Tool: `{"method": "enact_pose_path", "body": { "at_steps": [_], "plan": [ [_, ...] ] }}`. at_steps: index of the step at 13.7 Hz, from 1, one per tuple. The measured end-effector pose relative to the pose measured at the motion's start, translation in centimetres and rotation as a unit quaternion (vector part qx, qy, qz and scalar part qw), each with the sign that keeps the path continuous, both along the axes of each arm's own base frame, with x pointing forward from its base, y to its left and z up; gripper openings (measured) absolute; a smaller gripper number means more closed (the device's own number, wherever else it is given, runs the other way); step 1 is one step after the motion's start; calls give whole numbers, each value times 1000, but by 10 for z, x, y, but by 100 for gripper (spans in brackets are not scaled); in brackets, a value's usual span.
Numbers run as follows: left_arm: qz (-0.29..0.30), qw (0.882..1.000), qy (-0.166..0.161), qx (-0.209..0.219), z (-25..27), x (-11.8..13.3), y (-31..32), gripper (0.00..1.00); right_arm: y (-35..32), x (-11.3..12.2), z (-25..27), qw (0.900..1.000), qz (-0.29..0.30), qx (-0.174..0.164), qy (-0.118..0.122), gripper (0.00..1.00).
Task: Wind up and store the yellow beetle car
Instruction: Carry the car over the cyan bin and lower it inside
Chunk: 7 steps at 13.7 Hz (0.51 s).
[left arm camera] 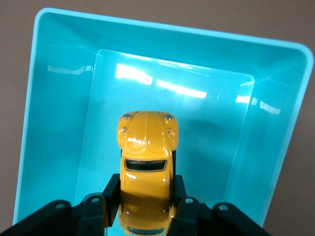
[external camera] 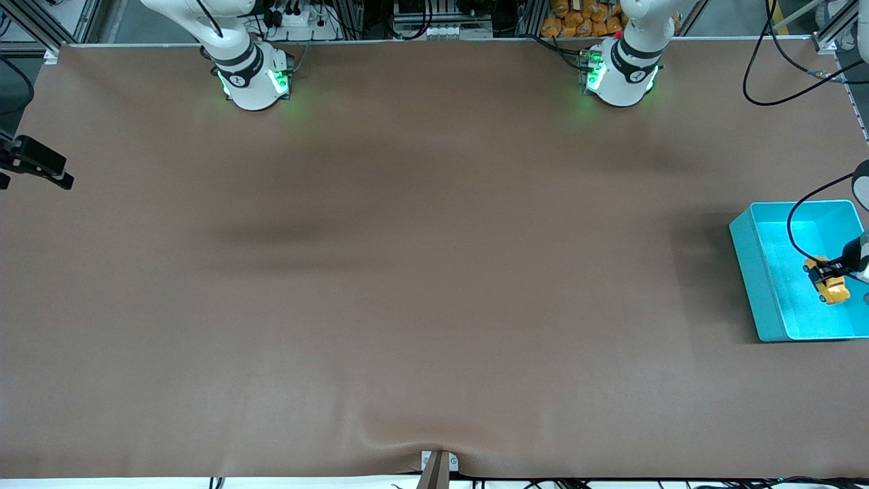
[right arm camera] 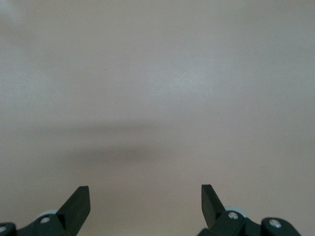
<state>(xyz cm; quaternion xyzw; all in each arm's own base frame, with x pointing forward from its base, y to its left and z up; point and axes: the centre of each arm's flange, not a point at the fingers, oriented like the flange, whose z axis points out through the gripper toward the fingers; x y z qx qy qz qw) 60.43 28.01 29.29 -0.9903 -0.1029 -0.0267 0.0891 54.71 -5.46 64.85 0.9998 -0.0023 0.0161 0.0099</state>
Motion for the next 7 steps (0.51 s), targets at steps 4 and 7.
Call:
{"method": "enact_pose_path", "body": {
  "at_steps": [4, 7],
  "plan": [
    [-27, 999, -2, -28, -17, -10, 23, 46, -2, -5, 8, 1000, 1, -2, -8, 100],
    [-20, 999, 0, -43, -34, -14, 29, 46, -2, -3, 10, 1000, 4, -3, -15, 100]
  ]
}}
